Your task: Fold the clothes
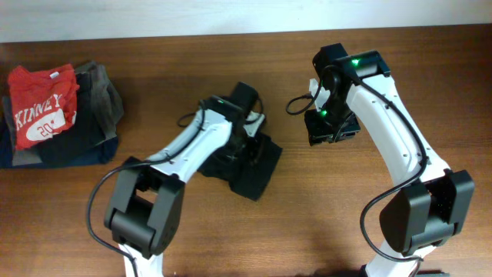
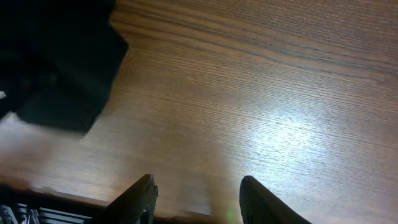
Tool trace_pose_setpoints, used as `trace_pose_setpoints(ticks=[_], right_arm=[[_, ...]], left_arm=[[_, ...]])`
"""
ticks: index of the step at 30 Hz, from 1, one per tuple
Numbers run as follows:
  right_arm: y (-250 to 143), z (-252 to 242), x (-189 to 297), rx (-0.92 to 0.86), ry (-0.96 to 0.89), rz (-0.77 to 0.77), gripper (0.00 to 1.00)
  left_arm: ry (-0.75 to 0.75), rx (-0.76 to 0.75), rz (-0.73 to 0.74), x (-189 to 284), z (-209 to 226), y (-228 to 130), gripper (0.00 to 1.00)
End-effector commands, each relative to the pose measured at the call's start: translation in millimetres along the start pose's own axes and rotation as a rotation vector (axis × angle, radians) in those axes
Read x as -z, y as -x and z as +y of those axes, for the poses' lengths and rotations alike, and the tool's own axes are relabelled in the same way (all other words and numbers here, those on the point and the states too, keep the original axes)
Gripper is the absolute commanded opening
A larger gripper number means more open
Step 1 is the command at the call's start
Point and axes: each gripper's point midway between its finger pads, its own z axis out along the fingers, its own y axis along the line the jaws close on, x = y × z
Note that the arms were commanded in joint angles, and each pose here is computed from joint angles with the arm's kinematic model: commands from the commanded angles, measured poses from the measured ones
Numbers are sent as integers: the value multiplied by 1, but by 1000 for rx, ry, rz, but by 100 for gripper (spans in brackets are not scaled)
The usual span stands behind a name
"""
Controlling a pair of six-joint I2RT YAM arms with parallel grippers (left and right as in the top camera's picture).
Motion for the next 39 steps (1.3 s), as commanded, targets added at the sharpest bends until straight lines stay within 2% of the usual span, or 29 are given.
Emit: trace_pose_setpoints(ticks=[1, 8, 9, 11, 13, 17, 20, 21, 23, 28, 29, 31, 32, 33, 34, 39], right_arm=[[0, -3, 3, -5, -8, -8, 48], [0, -2, 3, -5, -8, -8, 48], [0, -2, 3, -5, -8, -9, 48], [0, -3, 3, -4, -8, -8, 48], [0, -3, 3, 14, -9, -8, 48], [0, 13, 4, 108, 74, -7, 52], [5, 50, 8, 216, 247, -49, 53], [9, 57, 9, 232, 274, -68, 56], [18, 72, 9, 266, 313, -108, 60], [31, 109, -5, 359, 355, -145, 60], [34, 119, -13, 382, 365, -140, 57], [38, 133, -27, 414, 368, -128, 44], [39, 138, -33, 424, 368, -122, 36], [44, 144, -48, 438, 368, -111, 20], [48, 146, -57, 440, 369, -105, 16], [61, 144, -89, 430, 362, -79, 16]], left_arm=[[-28, 13, 26, -5, -3, -5, 24], [32, 17, -8, -4, 12, 3, 25], [88, 10, -39, -3, 21, 10, 34], [175, -5, -91, 2, 35, 23, 37], [183, -37, -130, 24, 39, 38, 36], [257, 50, -223, 74, 79, 63, 37], [269, 123, -220, 85, 109, 59, 42], [272, 148, -205, 86, 119, 55, 42], [266, 174, -171, 84, 126, 47, 42], [272, 207, -64, 67, 135, 19, 42], [272, 210, -45, 61, 136, 13, 42], [286, 215, -24, 53, 141, 5, 42], [302, 217, -14, 50, 145, 2, 42], [326, 219, 0, 45, 150, -4, 42], [327, 220, 3, 39, 152, -7, 42], [331, 220, 6, 19, 158, -15, 42]])
